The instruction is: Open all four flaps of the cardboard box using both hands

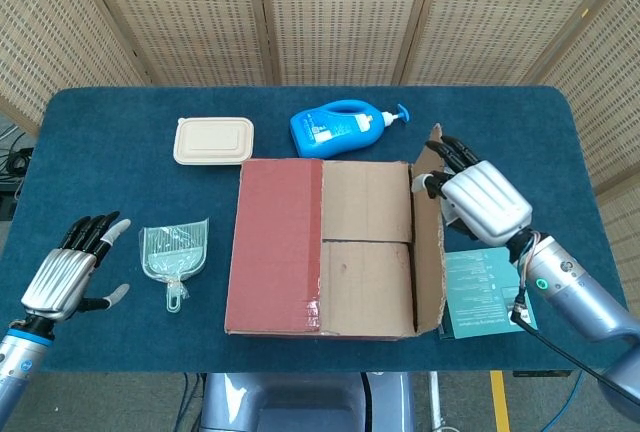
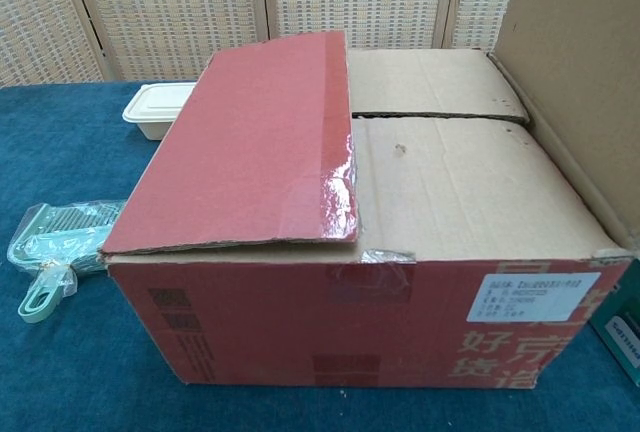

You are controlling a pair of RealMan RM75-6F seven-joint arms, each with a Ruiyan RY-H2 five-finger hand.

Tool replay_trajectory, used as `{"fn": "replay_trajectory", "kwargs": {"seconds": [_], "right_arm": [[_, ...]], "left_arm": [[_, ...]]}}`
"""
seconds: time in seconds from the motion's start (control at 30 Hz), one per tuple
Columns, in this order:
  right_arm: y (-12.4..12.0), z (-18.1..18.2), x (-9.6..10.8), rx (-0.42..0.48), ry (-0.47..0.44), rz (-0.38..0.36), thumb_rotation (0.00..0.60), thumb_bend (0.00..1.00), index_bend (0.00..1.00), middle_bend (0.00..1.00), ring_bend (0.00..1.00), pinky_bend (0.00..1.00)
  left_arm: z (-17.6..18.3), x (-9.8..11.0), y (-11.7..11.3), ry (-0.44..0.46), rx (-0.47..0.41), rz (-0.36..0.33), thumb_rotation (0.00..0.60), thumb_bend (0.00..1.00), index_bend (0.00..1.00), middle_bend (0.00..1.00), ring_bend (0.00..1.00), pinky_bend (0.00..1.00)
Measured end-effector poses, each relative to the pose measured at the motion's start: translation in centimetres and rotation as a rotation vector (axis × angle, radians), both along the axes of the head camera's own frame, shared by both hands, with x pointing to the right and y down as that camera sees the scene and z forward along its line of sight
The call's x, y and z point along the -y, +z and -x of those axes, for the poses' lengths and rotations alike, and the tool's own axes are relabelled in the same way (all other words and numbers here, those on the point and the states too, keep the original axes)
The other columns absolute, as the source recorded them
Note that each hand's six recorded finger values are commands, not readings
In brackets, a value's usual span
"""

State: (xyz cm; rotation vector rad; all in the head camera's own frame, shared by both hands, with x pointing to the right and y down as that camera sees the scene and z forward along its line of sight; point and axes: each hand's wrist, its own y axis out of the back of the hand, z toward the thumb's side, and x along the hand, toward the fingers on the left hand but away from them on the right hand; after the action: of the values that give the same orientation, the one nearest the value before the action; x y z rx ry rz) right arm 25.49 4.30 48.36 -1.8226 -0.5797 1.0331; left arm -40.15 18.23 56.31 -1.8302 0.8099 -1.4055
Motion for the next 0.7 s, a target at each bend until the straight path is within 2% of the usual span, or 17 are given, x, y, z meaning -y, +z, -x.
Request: {"fn": "replay_trajectory", "kwargs": {"seconds": [0.3,0.7], "right_arm": [[-0.5,-2.5,0.6,-0.045,0.049,-0.001,0.600,0.98,0.35,0.47,0.04,0.00],[-0.6,-5.1,0.9,-0.060,0.103,-0.008,0.600,0.98,0.35,0.44,0.04,0.00]], "left_arm": [[-0.1,0.2,-0.3,0.007,0.000,-0.012,0.513,0.30,0.04,0.00,0.00,0.00],[-0.7,0.4,-0.5,0.028,0.000,-0.017,0.515,0.30,0.04,0.00,0.00,0.00]]}}
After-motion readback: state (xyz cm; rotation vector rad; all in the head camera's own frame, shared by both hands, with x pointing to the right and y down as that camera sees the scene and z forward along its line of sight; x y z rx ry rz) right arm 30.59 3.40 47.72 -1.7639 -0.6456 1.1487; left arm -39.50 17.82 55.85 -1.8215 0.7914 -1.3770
